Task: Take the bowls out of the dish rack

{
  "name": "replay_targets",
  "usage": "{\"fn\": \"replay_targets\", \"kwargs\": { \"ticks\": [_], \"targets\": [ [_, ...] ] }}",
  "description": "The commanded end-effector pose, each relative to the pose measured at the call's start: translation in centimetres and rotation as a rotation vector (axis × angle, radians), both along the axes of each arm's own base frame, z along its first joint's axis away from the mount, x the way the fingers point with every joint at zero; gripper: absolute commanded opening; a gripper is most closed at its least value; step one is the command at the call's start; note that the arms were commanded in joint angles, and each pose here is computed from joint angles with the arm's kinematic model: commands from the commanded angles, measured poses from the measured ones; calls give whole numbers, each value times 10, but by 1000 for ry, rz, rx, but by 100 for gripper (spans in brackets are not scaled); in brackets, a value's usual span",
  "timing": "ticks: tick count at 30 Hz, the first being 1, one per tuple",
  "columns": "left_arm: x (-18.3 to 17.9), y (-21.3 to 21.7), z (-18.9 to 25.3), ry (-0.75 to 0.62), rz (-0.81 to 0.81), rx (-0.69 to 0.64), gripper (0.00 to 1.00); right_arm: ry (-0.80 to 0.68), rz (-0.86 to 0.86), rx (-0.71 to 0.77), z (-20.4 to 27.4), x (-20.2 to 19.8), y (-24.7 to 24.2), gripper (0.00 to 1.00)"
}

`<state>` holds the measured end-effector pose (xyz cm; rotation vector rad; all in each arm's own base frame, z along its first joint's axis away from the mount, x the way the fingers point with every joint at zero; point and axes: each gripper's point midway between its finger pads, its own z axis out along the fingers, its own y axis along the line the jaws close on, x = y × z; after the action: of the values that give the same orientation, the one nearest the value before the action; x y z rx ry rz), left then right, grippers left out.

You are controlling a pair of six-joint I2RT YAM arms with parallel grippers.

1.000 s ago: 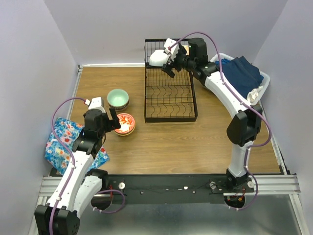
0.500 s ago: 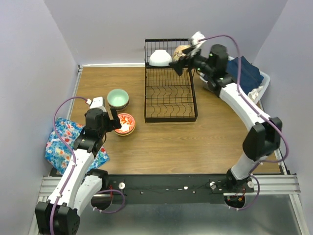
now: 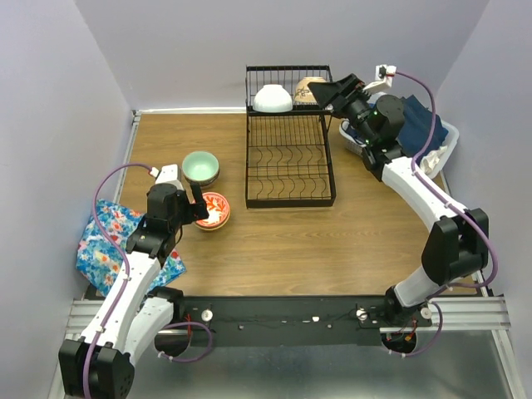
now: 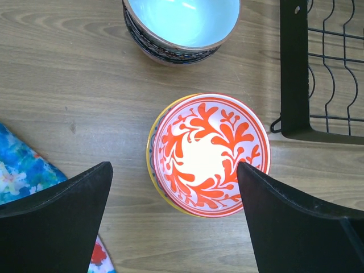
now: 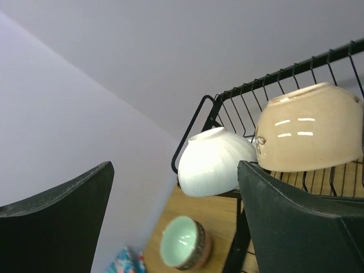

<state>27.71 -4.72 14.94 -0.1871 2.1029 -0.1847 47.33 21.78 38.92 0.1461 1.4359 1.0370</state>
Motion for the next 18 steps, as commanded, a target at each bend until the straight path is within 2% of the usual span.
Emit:
{"fn": "replay_targets", "kwargs": {
  "ticks": [1, 8, 18],
  "targets": [
    [1, -6, 2, -14, -26, -10, 99, 123, -159, 273, 3, 10, -22, 96],
    [0, -8, 3, -21, -31, -10, 99, 218, -253, 376, -22, 27, -11, 92],
    [0, -6, 5, -30, -24, -5, 99, 263, -403, 487, -51, 47, -13, 89]
  ]
}}
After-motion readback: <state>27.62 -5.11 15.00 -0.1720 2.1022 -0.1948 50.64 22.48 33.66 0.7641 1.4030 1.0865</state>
